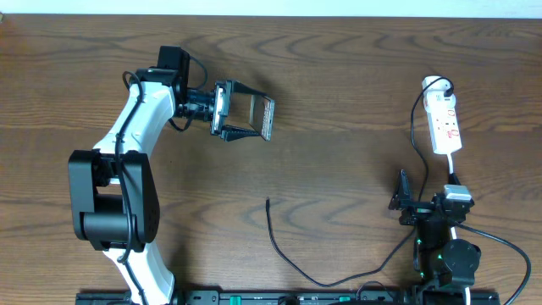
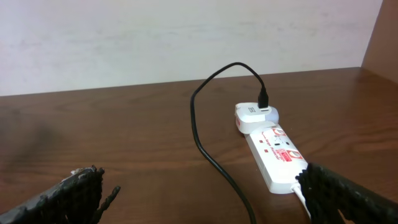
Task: Plug charger to phone and switch on socket
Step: 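Lift the phone with the left gripper and raise it upright, then swing the right gripper toward the phone held by the left gripper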
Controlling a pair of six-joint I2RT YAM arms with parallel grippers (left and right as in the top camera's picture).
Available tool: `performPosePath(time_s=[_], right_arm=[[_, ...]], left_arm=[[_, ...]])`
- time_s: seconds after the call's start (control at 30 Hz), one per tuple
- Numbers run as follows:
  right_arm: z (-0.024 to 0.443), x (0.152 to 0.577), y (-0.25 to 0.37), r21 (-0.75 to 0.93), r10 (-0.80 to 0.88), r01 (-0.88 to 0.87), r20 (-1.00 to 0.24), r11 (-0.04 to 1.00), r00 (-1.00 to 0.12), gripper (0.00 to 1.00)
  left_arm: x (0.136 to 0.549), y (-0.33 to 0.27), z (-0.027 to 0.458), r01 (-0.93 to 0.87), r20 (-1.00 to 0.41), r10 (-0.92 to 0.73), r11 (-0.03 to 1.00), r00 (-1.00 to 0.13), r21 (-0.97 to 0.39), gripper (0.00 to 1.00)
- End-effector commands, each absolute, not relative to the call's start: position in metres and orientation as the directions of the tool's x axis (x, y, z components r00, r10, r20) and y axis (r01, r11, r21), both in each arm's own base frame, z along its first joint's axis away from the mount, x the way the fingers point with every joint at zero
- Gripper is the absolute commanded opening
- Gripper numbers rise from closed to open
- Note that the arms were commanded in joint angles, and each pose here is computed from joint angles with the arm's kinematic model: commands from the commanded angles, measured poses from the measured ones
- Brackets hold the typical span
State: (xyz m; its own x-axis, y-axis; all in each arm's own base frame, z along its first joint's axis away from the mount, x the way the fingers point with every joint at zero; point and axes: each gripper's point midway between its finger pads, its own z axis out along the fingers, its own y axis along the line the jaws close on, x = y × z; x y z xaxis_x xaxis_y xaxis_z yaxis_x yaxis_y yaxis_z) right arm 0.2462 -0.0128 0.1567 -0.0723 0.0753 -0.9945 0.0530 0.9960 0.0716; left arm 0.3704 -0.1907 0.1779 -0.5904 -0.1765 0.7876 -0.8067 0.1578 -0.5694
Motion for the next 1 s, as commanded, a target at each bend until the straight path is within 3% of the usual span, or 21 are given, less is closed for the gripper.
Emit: performPosePath(time_s=[0.0, 0.27, 0.43, 0.87, 0.97], right_arm=[[0.156, 0.246, -0.014, 0.063, 0.067, 0.057, -0.995, 0.996, -0.073, 0.99], [0.156, 0.246, -0.014, 0.063, 0.067, 0.057, -0.995, 0.996, -0.073, 0.99], [0.156, 0.246, -0.014, 0.063, 0.067, 0.057, -0.995, 0.996, -0.073, 0.99], [0.157, 0.246, -0.014, 0.064, 0.068, 0.060, -0.995, 0.996, -0.071, 0.99], [0.177, 0.247, -0.002, 0.113, 0.113, -0.014, -0.994, 0.994, 0.007, 0.99]], left_arm=[[0.375, -0.187, 0.184, -0.721, 0.686, -0.222, 0.204, -0.693, -0.662, 0.07], [0.387, -0.164, 0.138, -0.539, 0.407, -0.361, 0.450, -0.839, -0.712, 0.07], [0.390, -0.146, 0.117, -0.411, 0.235, -0.351, 0.602, -0.906, -0.685, 0.07], [0.392, -0.143, 0.114, -0.398, 0.212, -0.354, 0.622, -0.911, -0.674, 0.07], [0.392, -0.144, 0.114, -0.399, 0.214, -0.352, 0.619, -0.911, -0.677, 0.08]])
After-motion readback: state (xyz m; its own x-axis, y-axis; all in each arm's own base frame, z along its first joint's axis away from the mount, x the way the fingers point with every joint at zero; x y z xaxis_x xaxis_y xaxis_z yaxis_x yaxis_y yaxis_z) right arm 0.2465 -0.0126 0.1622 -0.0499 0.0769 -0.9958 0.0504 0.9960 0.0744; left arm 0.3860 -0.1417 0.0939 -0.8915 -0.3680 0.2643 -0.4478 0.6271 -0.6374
